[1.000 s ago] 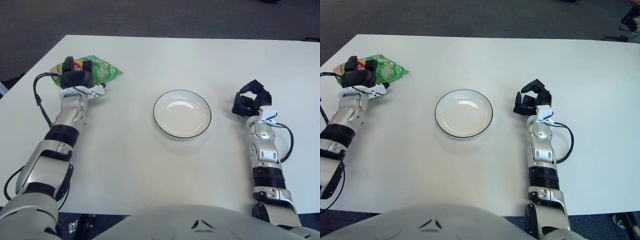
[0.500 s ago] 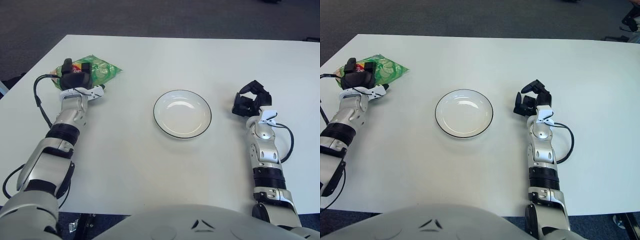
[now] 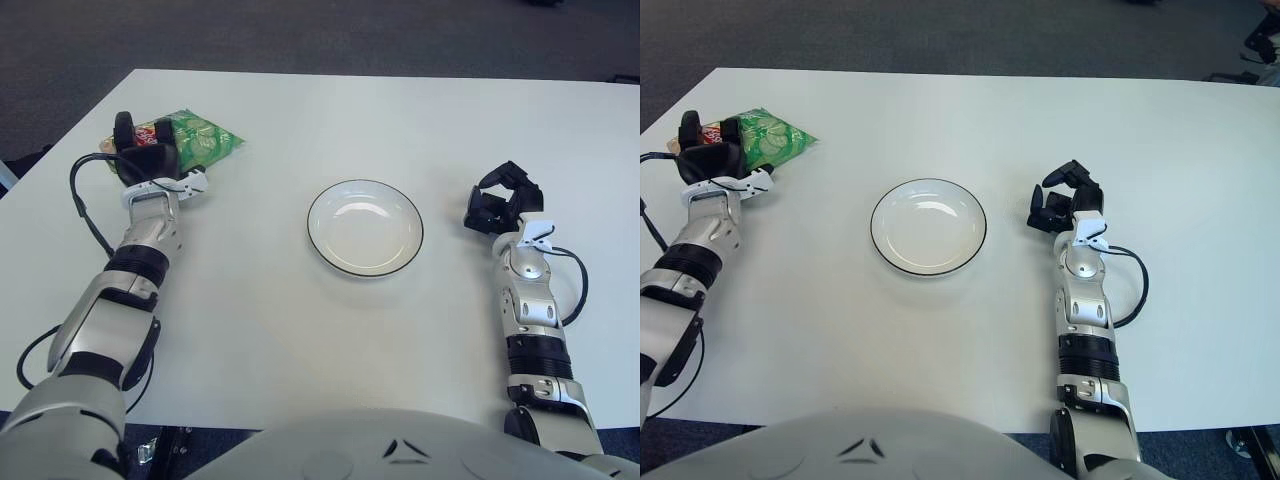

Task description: Put the snack into the plate.

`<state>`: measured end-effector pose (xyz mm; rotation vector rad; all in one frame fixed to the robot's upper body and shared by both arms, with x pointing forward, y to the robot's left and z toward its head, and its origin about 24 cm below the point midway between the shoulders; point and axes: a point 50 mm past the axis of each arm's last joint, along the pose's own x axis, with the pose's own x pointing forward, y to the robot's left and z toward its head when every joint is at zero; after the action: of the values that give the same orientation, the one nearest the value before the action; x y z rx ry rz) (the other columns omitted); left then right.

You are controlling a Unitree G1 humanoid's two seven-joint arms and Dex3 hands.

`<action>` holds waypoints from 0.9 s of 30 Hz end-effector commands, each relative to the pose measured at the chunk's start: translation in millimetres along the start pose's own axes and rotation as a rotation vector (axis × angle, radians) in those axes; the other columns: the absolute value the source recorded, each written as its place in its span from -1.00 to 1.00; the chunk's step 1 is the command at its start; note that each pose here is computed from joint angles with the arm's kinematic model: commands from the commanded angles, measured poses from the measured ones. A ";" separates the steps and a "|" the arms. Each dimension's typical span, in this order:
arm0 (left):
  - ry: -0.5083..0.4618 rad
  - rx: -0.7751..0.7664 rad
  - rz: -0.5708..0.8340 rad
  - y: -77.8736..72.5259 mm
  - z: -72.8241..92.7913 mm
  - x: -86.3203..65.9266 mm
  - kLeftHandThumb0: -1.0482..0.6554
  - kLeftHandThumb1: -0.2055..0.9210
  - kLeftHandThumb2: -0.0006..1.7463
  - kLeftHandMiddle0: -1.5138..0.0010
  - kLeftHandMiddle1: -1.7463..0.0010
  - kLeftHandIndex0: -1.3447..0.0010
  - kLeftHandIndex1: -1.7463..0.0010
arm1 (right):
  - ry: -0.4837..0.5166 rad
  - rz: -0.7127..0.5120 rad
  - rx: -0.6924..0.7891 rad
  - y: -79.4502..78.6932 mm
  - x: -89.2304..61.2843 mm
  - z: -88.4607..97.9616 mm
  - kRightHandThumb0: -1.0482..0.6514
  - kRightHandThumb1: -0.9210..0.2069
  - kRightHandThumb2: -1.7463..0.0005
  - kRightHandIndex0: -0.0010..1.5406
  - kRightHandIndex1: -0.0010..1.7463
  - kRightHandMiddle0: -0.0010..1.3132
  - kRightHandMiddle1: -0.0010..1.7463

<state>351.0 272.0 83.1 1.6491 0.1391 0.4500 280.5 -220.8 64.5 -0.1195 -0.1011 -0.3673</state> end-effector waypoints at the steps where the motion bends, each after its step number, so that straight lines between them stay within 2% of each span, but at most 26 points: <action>1: 0.009 -0.031 0.018 6.5 6.3 2.2 -0.98 1.00 0.03 0.94 0.90 1.00 0.33 | 0.165 -0.003 -0.019 -3.3 -30.2 -41.8 -0.38 0.24 -0.64 0.74 1.00 0.06 1.00; 9: 0.014 -0.074 -0.027 8.0 7.8 0.3 -0.97 1.00 0.04 0.88 0.83 1.00 0.22 | 0.169 -0.009 -0.015 -4.1 -29.9 -41.7 -0.38 0.25 -0.65 0.74 1.00 0.06 1.00; 11: 0.020 -0.081 -0.031 8.5 7.6 0.2 -0.97 1.00 0.04 0.94 0.68 1.00 0.17 | 0.169 -0.012 -0.016 -4.2 -29.9 -41.8 -0.38 0.25 -0.65 0.74 1.00 0.07 1.00; 15: 0.029 -0.087 -0.037 8.2 6.9 1.0 -0.97 1.00 0.03 0.99 0.57 1.00 0.13 | 0.167 -0.011 -0.017 -4.2 -29.9 -41.7 -0.38 0.26 -0.66 0.74 1.00 0.07 1.00; 27: 0.111 -0.061 -0.059 -0.7 7.3 2.4 -1.00 1.00 0.02 1.00 0.76 1.00 0.29 | 0.154 -0.007 -0.026 -6.0 -30.3 -41.0 -0.38 0.26 -0.66 0.75 1.00 0.07 1.00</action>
<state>351.5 269.1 78.4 1.5662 0.2486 0.4736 280.3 -221.4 65.0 -0.1225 -0.1067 -0.3657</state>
